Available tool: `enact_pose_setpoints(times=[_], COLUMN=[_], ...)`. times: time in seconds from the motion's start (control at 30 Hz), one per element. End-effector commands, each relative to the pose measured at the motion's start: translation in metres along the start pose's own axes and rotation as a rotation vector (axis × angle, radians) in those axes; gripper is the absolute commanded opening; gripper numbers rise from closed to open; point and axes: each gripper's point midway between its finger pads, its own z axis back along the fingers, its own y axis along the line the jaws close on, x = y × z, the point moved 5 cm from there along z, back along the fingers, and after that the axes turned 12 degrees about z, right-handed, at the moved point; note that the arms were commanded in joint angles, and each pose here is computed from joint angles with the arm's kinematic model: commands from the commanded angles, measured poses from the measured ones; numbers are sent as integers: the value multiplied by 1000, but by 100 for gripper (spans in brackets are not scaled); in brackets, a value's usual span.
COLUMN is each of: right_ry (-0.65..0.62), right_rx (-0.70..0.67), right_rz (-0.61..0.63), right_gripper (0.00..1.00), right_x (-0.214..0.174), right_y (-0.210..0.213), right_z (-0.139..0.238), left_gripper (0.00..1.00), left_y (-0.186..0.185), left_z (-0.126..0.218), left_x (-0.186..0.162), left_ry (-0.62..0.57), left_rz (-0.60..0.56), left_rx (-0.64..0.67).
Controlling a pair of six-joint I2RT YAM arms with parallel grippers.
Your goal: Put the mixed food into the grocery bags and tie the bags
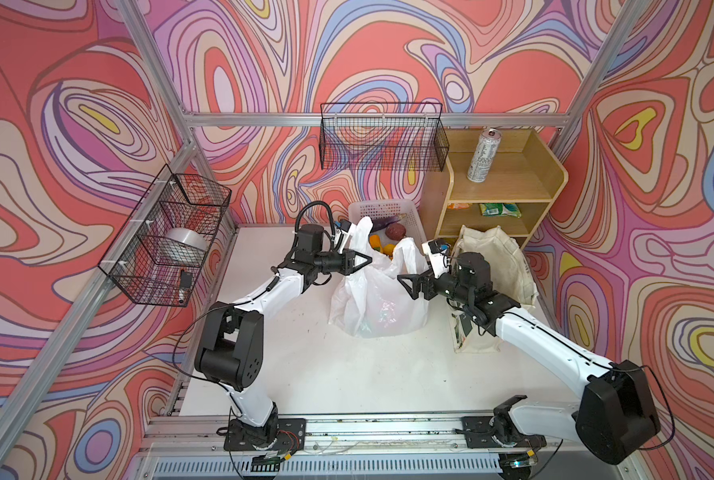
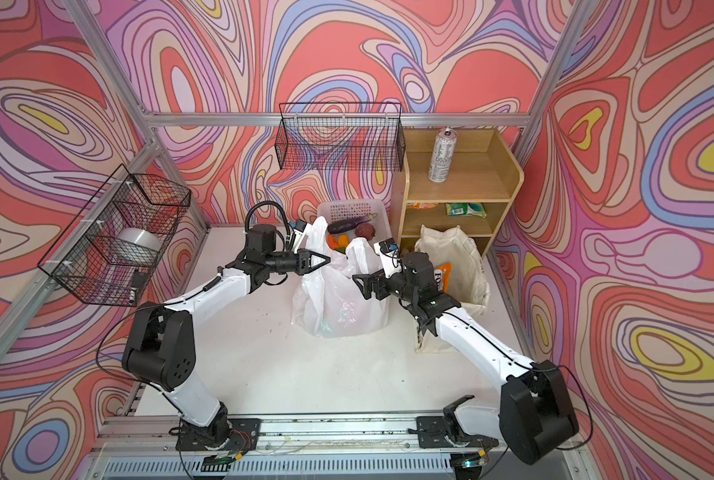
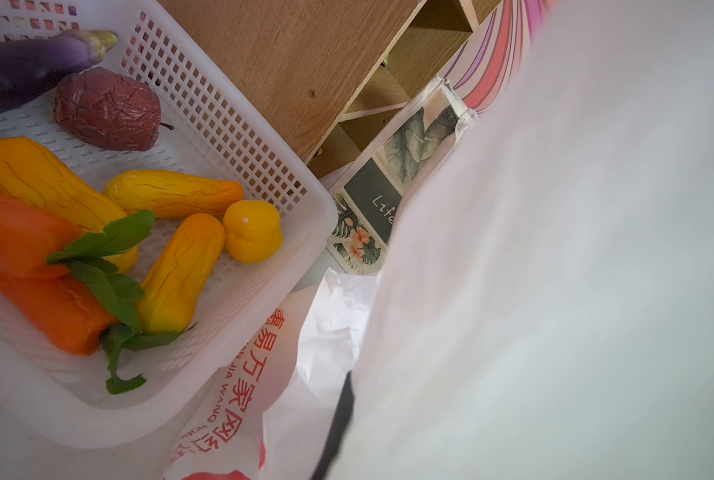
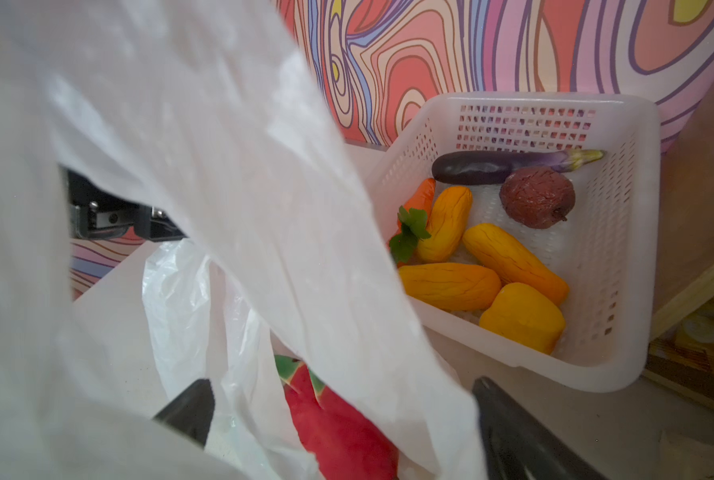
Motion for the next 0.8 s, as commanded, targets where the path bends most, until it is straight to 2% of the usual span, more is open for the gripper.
enact_pose_setpoints(times=[0.0, 0.17, 0.33, 0.57, 0.67, 0.7, 0.77], right_ry=[-114, -103, -129, -141, -145, -149, -142], right_rx=[86, 214, 287, 294, 292, 296, 305], right_rz=[-49, -93, -167, -181, -197, -199, -199], right_gripper=[99, 98, 96, 90, 82, 76, 56], right_x=[28, 31, 30, 29, 29, 31, 33], right_y=[-10, -10, -11, 4, 6, 8, 11], right_z=[6, -9, -26, -54, -67, -70, -76], left_gripper=[0, 0, 0, 0, 0, 0, 0], left_y=[-5, -6, -7, -6, -6, -5, -5], left_z=[1, -1, -2, -5, -7, -7, -8], left_x=[6, 8, 10, 9, 8, 7, 6], left_ry=[8, 14, 11, 13, 18, 20, 21], left_rz=[-29, -24, -20, -3, 0, 2, 4], left_rx=[-29, -42, -52, -67, -70, -69, -69])
